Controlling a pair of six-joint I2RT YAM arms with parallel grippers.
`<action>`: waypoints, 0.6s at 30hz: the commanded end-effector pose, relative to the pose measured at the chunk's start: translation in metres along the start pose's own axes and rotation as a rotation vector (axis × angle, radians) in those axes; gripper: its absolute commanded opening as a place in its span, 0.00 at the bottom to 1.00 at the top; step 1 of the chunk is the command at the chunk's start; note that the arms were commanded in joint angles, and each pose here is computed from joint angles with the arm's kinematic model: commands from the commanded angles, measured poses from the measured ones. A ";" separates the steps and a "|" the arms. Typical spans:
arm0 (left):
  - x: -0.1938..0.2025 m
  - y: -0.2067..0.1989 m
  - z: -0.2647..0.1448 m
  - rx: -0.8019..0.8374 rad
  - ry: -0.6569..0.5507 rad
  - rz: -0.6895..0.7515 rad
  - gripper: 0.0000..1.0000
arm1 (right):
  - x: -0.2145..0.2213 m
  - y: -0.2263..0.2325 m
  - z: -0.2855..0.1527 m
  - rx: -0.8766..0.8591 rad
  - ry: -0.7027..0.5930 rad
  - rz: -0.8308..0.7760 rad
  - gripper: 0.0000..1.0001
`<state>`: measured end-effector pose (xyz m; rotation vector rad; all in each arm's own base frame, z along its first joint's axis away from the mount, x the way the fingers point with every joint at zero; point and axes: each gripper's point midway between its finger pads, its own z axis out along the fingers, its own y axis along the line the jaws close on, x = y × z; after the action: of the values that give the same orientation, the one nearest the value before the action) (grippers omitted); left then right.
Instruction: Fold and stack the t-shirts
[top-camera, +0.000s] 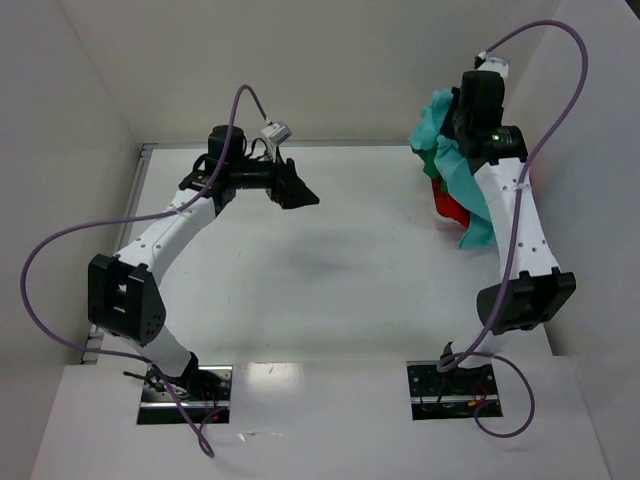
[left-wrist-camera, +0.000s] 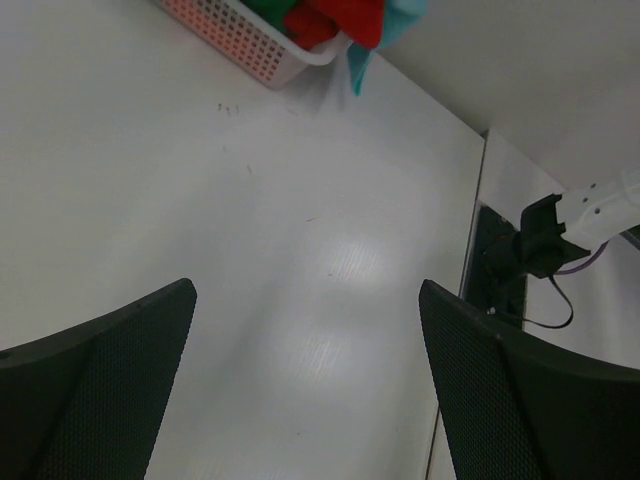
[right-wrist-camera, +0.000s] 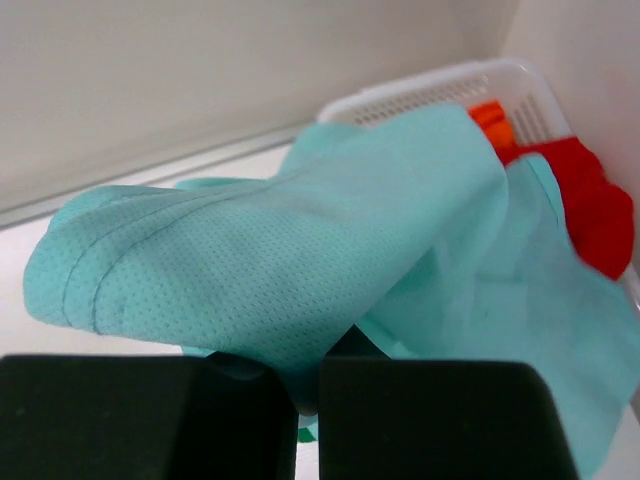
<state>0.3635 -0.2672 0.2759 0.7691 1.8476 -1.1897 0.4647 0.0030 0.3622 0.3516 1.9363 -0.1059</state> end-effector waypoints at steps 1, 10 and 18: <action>-0.042 -0.031 0.004 0.121 -0.083 0.126 1.00 | -0.071 0.030 -0.066 -0.215 -0.178 0.083 0.00; -0.056 -0.053 -0.008 0.120 -0.121 0.161 1.00 | -0.053 -0.011 -0.014 0.084 -0.157 0.069 0.00; -0.042 -0.046 -0.016 0.041 -0.102 0.170 1.00 | -0.067 -0.077 0.023 0.261 -0.197 0.144 0.00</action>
<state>0.3461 -0.2759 0.3213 0.8109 1.7169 -1.1960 0.4837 -0.0433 0.3540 0.5020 1.9105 -0.2472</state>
